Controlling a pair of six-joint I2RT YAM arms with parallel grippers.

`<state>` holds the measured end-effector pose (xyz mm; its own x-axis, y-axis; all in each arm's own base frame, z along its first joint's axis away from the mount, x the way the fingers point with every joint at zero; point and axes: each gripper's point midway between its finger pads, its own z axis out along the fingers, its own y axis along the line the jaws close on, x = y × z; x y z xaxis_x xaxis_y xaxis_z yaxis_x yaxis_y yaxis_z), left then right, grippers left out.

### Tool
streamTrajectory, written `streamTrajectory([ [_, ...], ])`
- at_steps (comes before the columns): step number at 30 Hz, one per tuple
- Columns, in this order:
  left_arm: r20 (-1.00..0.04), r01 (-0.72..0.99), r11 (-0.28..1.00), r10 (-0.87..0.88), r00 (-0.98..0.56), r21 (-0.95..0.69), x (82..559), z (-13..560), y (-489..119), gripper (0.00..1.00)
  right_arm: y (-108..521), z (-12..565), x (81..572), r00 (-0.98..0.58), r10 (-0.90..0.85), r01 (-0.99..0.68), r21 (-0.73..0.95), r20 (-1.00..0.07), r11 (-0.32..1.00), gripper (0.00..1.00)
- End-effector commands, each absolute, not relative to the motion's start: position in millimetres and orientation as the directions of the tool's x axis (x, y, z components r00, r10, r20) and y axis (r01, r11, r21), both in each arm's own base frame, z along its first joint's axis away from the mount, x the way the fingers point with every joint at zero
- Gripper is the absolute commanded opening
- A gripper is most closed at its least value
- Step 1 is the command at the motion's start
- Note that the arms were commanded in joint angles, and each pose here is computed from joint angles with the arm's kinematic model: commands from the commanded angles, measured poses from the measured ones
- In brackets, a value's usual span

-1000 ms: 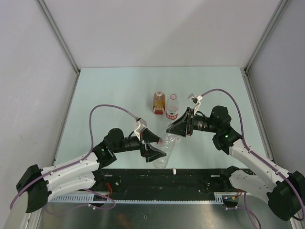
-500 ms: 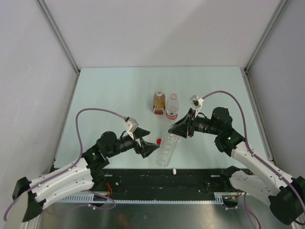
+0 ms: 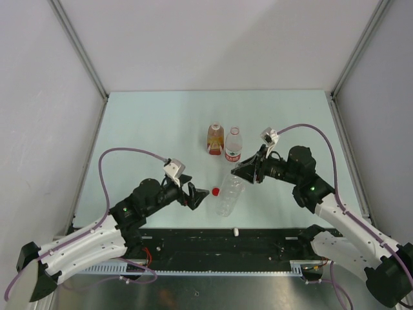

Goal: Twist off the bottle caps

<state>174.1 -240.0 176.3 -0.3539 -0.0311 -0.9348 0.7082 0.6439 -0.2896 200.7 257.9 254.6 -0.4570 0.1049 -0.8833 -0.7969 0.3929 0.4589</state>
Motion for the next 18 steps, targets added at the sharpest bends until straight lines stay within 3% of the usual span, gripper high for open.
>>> streamTrajectory([
  [1, -0.953, 0.669, 0.702, -0.045, -0.3, -0.244, 187.5, 185.1, -230.2, 0.99, 245.2, 284.8, 216.8, -0.341, 0.155, -0.802, 0.373, -0.927, 0.467, 0.01],
  [8, -0.954, 0.668, 0.708, -0.028, -0.297, -0.229, 188.5, 180.3, -229.2, 1.0, 223.0, 289.7, 237.2, -0.269, 0.186, -0.731, 0.326, -0.945, 0.599, 0.02],
  [18, -0.95, 0.661, 0.718, -0.004, -0.312, -0.22, 189.7, 170.2, -229.0, 0.99, 166.4, 292.8, 277.6, -0.157, 0.233, -0.47, 0.28, -0.96, 0.837, 0.0],
])
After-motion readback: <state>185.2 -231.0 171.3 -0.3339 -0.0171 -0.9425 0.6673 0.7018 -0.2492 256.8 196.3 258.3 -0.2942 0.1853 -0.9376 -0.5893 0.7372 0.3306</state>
